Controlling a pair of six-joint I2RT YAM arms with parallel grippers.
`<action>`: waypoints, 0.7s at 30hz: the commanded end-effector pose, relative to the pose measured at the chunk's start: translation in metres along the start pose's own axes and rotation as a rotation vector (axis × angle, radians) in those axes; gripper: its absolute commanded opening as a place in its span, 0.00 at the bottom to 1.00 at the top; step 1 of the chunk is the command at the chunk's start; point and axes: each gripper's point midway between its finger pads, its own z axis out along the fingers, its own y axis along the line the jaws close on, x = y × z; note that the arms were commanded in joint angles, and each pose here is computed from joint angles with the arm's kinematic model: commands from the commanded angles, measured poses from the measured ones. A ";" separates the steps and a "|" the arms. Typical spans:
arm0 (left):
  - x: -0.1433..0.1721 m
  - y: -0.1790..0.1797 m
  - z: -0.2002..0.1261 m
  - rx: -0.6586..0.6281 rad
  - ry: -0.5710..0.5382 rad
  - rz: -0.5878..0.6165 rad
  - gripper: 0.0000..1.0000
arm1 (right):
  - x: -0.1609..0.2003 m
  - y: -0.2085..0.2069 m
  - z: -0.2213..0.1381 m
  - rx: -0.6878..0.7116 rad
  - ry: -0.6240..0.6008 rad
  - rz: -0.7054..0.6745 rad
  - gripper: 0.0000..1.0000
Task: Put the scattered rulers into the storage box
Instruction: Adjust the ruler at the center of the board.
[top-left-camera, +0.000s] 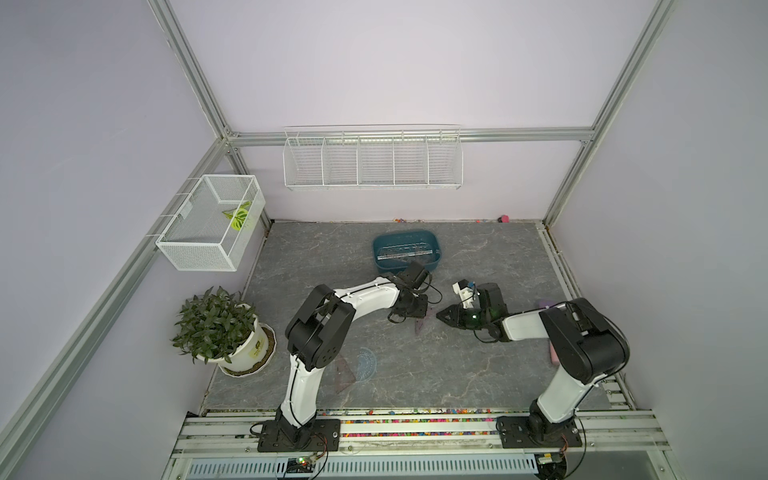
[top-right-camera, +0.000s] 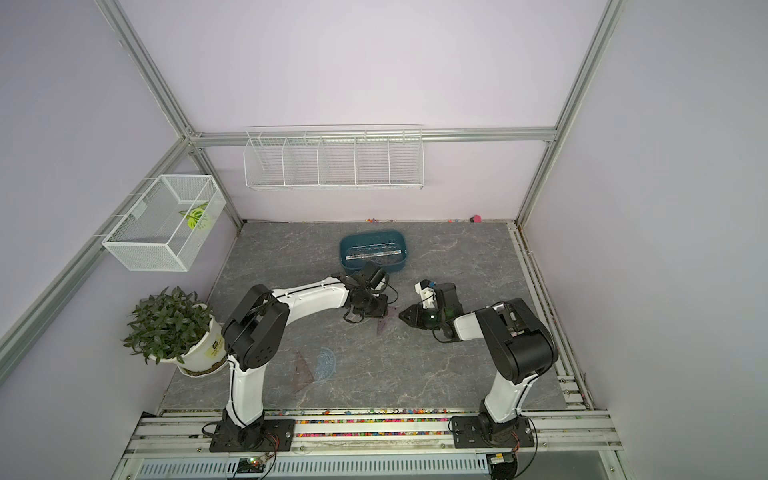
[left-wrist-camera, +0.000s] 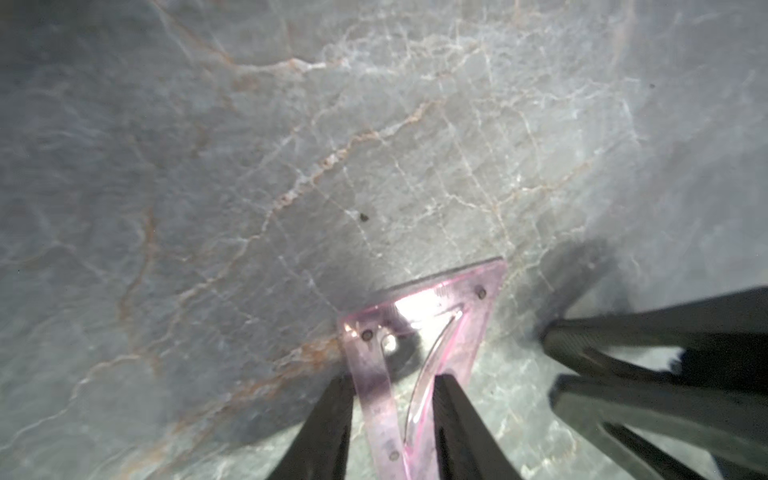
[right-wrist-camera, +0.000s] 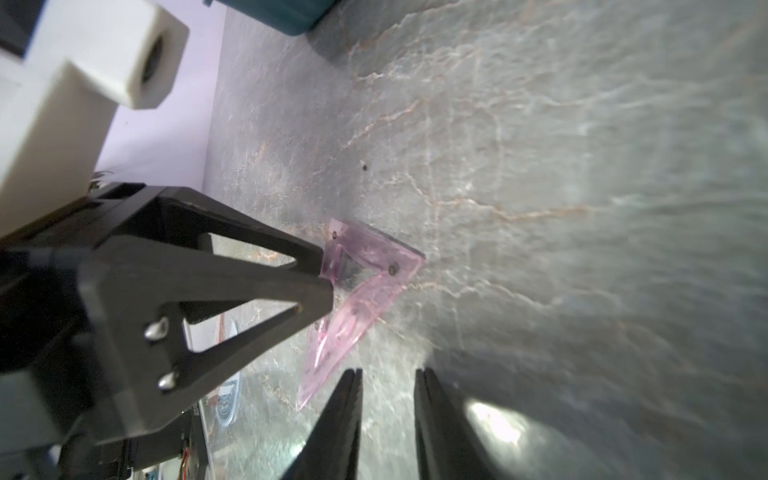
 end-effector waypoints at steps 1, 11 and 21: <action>0.093 0.077 0.046 -0.358 0.287 0.029 0.38 | 0.020 -0.021 -0.010 0.051 0.049 0.088 0.29; 0.127 0.097 0.055 -0.460 0.370 0.076 0.24 | 0.010 -0.017 -0.029 0.040 -0.001 0.081 0.28; 0.110 0.088 0.056 -0.422 0.331 0.098 0.05 | 0.007 -0.010 -0.036 0.042 -0.019 0.060 0.28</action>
